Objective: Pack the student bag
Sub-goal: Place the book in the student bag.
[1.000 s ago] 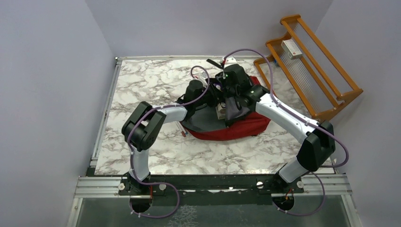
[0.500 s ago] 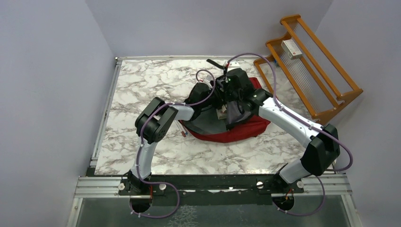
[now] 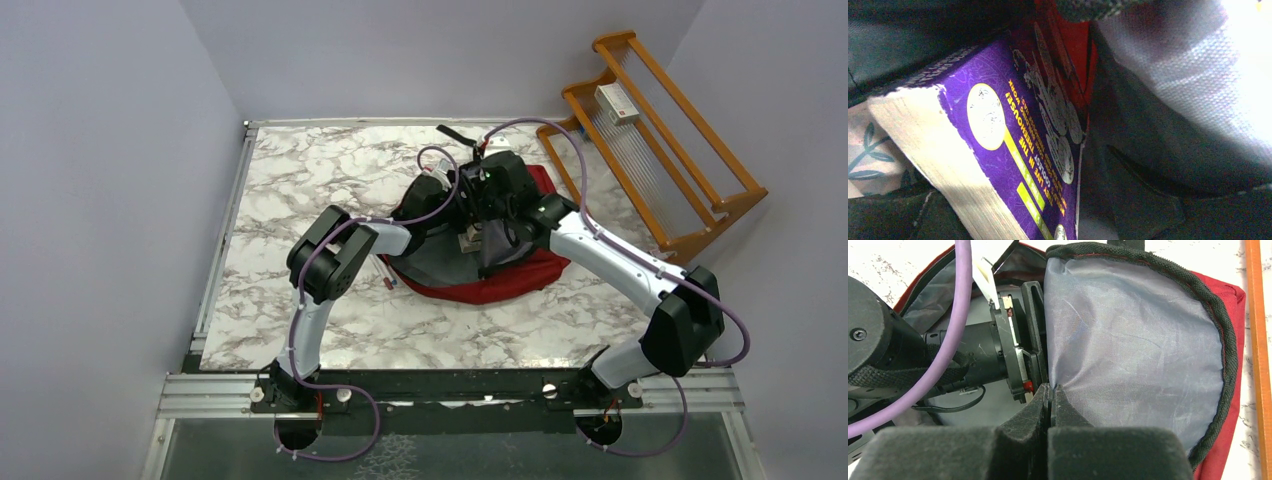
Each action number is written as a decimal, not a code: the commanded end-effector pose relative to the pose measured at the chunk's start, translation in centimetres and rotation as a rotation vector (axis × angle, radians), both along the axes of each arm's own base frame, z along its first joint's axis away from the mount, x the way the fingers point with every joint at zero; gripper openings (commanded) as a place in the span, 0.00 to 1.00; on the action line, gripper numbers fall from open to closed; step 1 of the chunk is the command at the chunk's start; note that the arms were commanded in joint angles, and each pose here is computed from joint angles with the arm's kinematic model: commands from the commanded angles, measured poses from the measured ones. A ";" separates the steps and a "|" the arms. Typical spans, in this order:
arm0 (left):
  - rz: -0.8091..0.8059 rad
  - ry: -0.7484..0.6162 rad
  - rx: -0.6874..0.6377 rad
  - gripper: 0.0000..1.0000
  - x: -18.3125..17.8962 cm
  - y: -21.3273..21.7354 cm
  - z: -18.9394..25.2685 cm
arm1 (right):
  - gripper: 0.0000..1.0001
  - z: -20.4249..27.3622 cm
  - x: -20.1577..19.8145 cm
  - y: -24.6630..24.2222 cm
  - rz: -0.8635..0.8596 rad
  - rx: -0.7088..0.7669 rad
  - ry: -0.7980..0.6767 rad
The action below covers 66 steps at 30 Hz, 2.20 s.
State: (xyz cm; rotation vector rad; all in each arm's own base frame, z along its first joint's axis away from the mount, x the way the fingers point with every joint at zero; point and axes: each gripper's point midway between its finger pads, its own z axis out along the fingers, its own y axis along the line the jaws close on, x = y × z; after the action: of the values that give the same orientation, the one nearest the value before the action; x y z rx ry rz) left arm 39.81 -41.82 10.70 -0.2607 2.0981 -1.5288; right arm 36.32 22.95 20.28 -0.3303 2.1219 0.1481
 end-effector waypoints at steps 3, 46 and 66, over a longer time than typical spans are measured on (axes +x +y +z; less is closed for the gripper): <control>-0.015 -0.089 0.080 0.80 0.1 0.2 1.4 | 0.01 2.0 -0.2 0.1 -0.016 0.065 -0.053; -0.025 -0.309 0.361 0.93 -5.8 15.2 8.9 | 0.01 -0.3 -0.7 1.3 0.055 0.058 0.008; 0.037 -0.287 0.680 0.92 -5.6 23.4 5.9 | 0.10 -8.3 -2.9 6.6 0.285 0.089 0.302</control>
State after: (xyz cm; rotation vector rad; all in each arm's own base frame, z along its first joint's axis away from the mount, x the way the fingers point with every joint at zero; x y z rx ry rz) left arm 35.20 -17.65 17.19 0.0787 2.2015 -0.6419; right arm 34.19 27.75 11.41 -0.5699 2.3366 0.3677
